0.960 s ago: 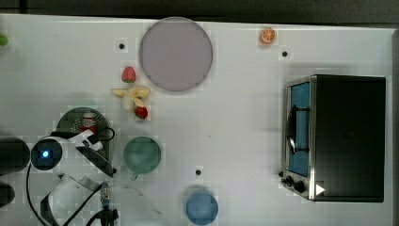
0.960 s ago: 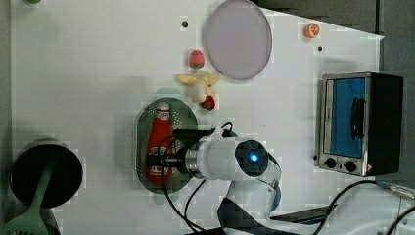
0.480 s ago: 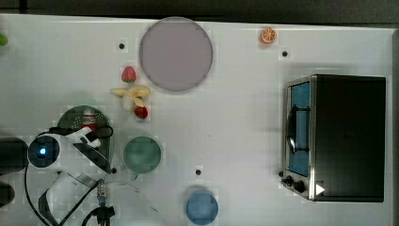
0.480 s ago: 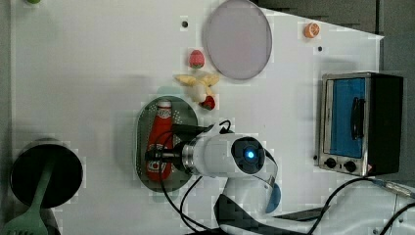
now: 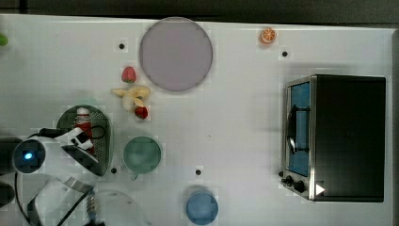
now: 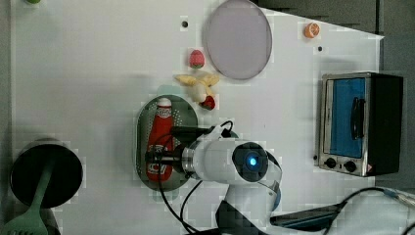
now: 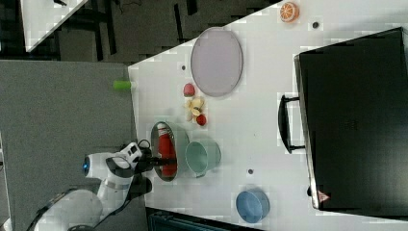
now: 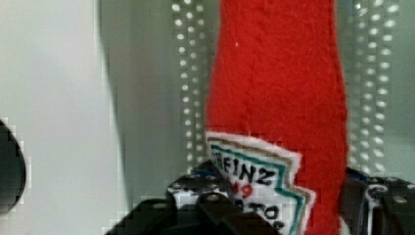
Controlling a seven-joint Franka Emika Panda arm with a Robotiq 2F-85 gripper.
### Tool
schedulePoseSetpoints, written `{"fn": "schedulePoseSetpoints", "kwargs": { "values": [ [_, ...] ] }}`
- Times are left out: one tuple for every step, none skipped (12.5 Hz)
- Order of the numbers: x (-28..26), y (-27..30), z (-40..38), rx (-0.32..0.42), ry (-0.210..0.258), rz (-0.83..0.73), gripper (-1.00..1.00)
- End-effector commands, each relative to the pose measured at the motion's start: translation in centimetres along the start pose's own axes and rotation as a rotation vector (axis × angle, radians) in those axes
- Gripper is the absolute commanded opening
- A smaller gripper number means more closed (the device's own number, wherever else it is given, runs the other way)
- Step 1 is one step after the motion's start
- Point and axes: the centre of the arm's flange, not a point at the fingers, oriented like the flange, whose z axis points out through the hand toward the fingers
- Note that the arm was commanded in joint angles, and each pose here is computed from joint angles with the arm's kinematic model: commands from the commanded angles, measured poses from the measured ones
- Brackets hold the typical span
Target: Pick ketchup from strainer and place it on the table
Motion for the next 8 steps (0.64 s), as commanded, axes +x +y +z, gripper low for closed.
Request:
{"fn": "schedulePoseSetpoints", "kwargs": {
  "values": [
    [0.3, -2.8, -9.9, 0.031, 0.102, 0.079, 0.19],
    [0.4, -3.0, -12.0, 0.029, 0.086, 0.124, 0.19],
    [0.7, -3.1, -14.2, 0.028, 0.06, 0.167, 0.19],
    [1.3, -3.0, -16.1, 0.022, 0.03, 0.189, 0.19],
    [2.2, -2.6, -18.0, 0.013, 0.005, 0.187, 0.19],
    [3.4, -2.0, -19.9, 0.0, -0.008, 0.17, 0.19],
    [5.1, -1.1, -22.0, 0.0, -0.004, 0.172, 0.19],
    [6.9, 0.1, -23.8, -0.001, 0.0, 0.192, 0.19]
  ]
}}
